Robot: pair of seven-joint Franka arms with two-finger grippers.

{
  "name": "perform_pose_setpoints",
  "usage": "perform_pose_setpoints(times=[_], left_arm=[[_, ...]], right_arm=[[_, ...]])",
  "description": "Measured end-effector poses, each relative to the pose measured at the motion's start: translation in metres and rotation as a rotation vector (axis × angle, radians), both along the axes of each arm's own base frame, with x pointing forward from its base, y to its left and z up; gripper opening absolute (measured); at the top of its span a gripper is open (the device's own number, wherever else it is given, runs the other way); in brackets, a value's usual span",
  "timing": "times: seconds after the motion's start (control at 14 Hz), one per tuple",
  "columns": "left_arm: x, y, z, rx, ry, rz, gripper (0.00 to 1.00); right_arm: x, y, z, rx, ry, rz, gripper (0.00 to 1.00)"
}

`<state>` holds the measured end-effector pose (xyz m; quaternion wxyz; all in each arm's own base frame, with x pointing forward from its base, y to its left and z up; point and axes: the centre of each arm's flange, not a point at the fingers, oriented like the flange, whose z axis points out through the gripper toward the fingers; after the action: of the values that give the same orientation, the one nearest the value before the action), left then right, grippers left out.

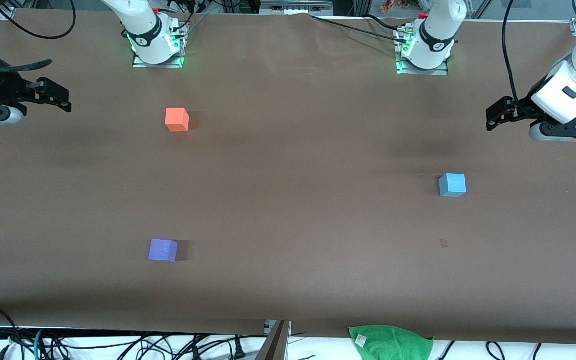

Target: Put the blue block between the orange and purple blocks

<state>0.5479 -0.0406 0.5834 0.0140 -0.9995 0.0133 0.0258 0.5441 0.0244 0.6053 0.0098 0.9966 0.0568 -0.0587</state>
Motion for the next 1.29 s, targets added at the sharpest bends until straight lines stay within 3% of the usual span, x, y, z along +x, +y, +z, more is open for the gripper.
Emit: perform_pose_setpoints(times=[0.21, 1.29], left_arm=[[0.0, -0.003, 0.0, -0.044, 0.003, 0.008, 1.0], [0.001, -0.008, -0.003, -0.045, 0.07, -0.002, 1.0]], right_arm=[[0.0, 0.0, 0.0, 0.0, 0.0, 0.0, 1.0], [0.0, 0.0, 0.0, 0.0, -0.001, 0.0, 1.0]])
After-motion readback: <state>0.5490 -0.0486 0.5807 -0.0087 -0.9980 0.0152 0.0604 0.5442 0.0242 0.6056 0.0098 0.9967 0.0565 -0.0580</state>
